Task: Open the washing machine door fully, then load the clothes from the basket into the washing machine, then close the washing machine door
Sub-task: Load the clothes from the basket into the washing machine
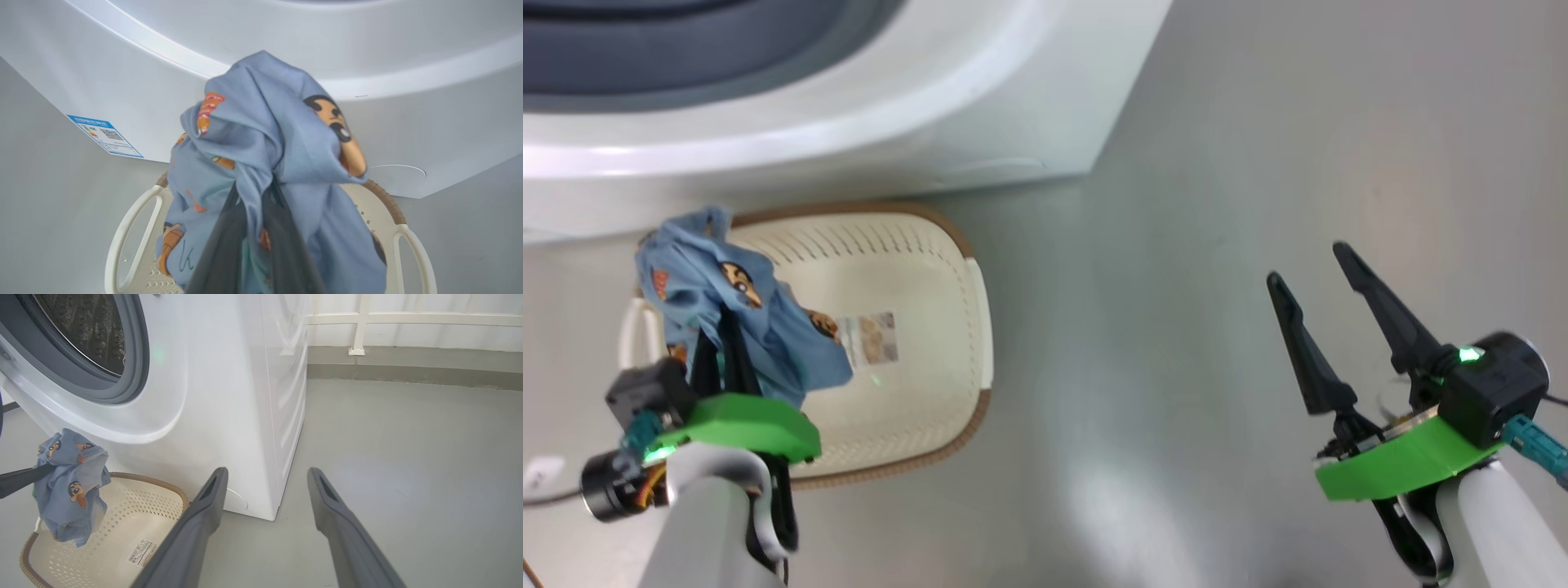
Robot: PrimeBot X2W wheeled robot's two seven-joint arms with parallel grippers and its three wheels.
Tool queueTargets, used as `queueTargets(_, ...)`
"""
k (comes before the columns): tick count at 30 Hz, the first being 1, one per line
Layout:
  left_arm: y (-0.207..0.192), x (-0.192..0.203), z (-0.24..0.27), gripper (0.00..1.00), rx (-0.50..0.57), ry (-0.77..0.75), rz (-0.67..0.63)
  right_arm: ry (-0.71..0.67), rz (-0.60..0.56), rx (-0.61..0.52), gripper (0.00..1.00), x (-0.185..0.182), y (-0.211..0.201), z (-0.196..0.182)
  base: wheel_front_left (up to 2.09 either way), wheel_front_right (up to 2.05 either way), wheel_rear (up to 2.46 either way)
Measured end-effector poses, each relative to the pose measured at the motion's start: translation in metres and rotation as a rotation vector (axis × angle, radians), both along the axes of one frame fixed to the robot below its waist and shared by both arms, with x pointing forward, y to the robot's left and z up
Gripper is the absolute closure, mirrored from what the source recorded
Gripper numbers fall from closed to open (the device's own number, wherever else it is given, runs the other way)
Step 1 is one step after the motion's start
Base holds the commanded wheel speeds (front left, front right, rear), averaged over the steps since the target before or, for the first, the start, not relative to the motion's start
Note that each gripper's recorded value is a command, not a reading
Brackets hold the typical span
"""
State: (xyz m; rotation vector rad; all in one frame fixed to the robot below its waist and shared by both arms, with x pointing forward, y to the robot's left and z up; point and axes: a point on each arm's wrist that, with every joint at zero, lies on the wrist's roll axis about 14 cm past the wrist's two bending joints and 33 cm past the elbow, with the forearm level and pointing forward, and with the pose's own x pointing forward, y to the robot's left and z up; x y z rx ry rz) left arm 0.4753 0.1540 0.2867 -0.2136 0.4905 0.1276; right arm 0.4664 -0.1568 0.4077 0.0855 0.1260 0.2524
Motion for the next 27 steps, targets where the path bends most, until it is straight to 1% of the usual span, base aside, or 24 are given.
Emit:
queueTargets(6,0.004,-0.01,0.053,1.0,0.021,-0.132,-0.015,-0.024,0.003,0.016,0.0,-0.013,0.007,0.022,0.0,0.0,0.0)
queueTargets(14,0.008,-0.038,0.108,1.0,0.044,-0.261,-0.046,-0.058,0.003,0.035,0.0,-0.037,0.014,0.05,0.0,0.0,0.0)
queueTargets(19,0.009,-0.06,0.132,1.0,0.044,-0.313,-0.06,-0.078,-0.001,0.037,0.0,-0.053,0.016,0.065,0.0,0.0,0.0)
queueTargets(27,0.012,-0.097,0.163,1.0,0.054,-0.342,-0.092,-0.122,-0.004,0.044,0.0,-0.079,0.02,0.09,0.0,0.0,0.0)
